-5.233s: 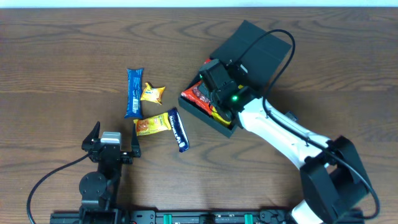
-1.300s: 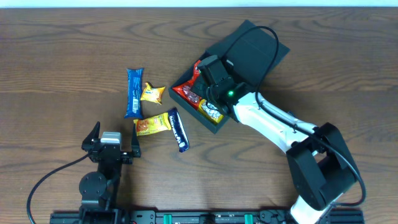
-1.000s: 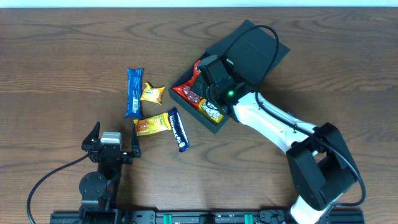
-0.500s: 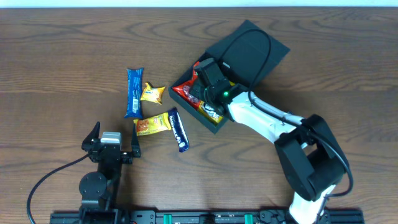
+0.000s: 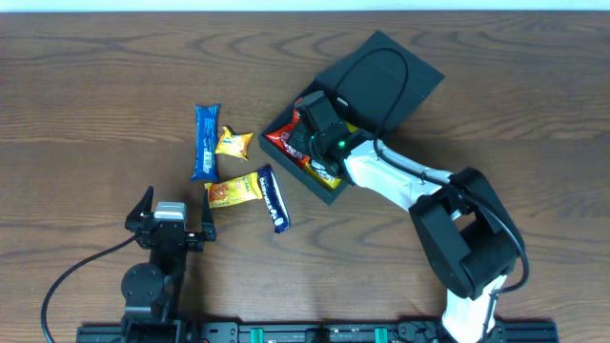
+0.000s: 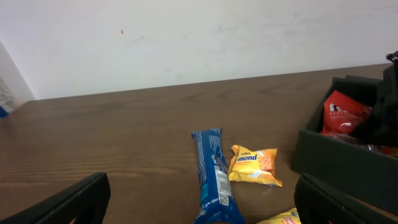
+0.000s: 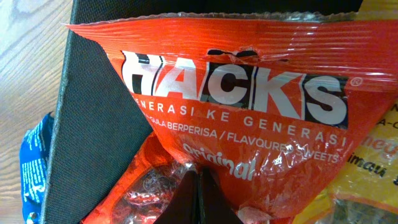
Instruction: Pack container
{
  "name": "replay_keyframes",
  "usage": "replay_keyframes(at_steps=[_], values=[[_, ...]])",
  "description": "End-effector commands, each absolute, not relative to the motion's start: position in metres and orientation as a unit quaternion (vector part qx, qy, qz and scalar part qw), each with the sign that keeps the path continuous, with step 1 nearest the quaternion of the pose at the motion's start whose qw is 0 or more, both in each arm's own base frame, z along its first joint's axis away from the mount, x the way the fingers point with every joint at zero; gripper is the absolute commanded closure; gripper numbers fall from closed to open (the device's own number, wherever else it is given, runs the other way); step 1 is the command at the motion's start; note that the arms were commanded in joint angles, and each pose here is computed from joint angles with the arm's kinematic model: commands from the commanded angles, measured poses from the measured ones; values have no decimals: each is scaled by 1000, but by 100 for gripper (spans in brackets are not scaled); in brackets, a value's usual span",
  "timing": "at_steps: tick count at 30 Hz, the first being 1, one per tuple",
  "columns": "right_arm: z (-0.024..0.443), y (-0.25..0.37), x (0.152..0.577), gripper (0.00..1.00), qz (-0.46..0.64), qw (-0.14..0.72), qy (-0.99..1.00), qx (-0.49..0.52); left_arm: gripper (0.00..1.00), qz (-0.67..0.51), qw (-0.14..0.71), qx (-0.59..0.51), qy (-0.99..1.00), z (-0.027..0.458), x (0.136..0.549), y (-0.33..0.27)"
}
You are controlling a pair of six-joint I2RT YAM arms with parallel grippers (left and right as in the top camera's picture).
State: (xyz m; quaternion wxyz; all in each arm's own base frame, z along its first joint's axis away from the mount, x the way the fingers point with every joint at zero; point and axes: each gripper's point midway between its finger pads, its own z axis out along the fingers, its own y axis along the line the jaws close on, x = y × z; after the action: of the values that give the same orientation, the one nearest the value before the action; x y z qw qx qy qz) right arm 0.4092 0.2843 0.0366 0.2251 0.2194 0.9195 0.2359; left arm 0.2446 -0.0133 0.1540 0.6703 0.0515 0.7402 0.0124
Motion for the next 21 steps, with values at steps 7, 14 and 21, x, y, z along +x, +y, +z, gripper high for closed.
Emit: replay_keyframes(at_steps=[7,14,21], values=[[71,286,403,99,245,247,922,172,5,19,648,44,760,135,243,-9],[105,269,384,99,224,249,930,148,5,19,648,44,760,135,243,-9],[84,245,352,99,165,186,954,170,5,19,648,44,760,135,243,-9]])
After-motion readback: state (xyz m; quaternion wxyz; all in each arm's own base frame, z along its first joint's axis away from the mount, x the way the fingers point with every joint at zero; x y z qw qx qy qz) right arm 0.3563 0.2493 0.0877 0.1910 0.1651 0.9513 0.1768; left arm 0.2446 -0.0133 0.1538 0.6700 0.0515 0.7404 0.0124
